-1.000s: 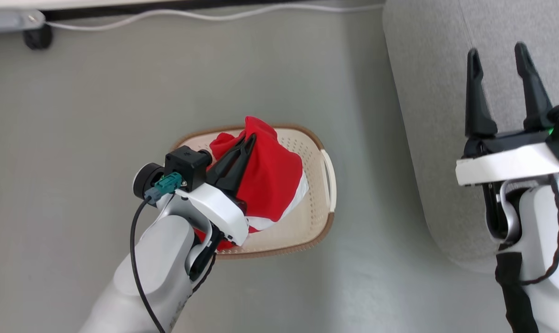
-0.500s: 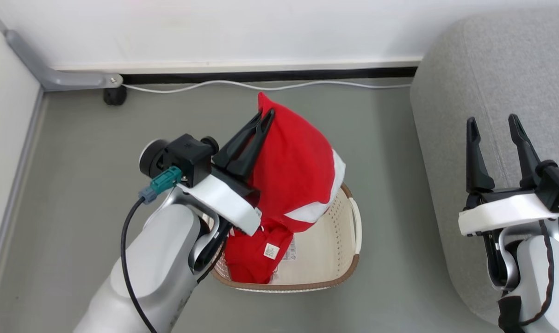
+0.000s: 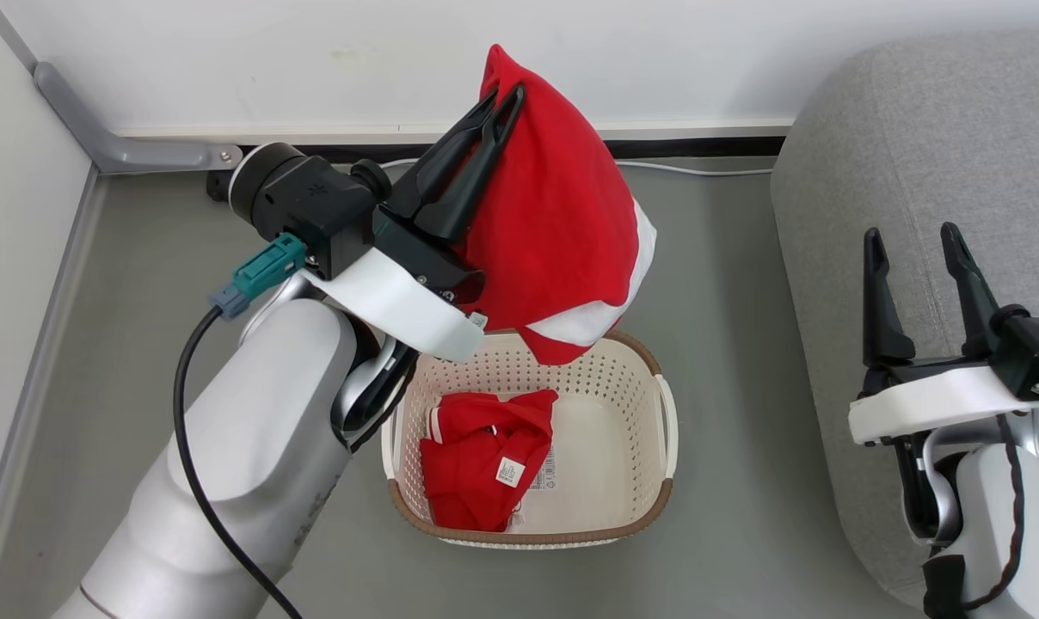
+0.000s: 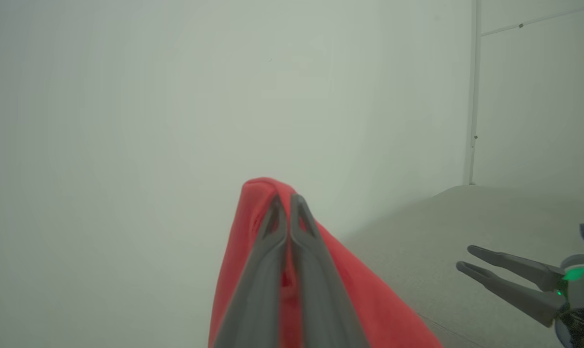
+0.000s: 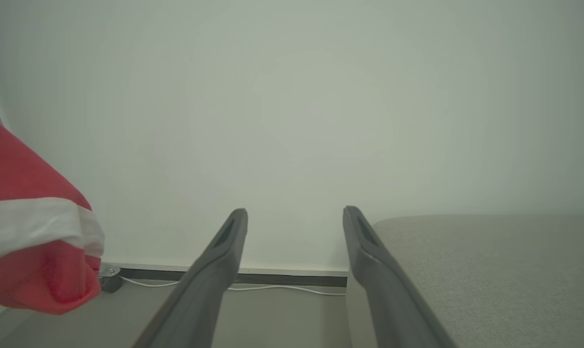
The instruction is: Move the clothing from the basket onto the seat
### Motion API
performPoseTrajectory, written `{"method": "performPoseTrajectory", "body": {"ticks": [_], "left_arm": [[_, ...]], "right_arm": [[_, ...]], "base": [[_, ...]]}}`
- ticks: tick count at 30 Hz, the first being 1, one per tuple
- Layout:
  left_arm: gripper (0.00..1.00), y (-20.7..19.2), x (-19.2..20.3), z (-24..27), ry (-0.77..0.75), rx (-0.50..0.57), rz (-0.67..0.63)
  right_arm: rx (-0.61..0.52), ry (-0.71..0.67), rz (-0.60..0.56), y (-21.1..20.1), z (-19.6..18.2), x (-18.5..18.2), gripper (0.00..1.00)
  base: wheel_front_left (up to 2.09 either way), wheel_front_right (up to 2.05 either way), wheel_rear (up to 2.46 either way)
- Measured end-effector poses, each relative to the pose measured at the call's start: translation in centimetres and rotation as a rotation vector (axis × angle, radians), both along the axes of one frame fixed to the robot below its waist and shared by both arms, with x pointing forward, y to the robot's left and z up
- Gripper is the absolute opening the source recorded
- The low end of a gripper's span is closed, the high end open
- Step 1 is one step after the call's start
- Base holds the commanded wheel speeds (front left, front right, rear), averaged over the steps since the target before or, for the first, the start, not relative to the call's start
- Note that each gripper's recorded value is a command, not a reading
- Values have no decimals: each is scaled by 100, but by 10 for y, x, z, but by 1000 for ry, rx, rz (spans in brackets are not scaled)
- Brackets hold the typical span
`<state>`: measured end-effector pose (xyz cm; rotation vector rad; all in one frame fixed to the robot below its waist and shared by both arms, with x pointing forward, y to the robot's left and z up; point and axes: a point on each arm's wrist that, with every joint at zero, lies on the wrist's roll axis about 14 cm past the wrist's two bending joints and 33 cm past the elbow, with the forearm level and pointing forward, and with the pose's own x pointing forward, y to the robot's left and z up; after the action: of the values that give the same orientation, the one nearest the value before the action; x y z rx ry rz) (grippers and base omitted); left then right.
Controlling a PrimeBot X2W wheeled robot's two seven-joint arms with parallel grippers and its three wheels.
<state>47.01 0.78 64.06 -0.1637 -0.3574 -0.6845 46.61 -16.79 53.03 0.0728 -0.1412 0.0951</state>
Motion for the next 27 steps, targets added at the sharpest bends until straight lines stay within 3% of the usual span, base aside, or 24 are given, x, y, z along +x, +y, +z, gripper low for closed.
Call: {"method": "performPoseTrajectory", "body": {"ticks": [8,17,22,27], "left_arm": [[0,-3,3,-5,8,6,-7],[0,-9,7,-15,31,3,-18],[0,-11,6,-15,32,2,-22],[0,-14,3,-16,33,7,-32]], "right_arm": [[30,-74,83,26,24,1,100],[164,-301,367,109,105,-15,100],[145,-227,522,154,84,-30,100],[58,-124,555,168,47,-21,100]], "base": [[0,0,0],[0,0,0],[0,0,0],[0,0,0]]}}
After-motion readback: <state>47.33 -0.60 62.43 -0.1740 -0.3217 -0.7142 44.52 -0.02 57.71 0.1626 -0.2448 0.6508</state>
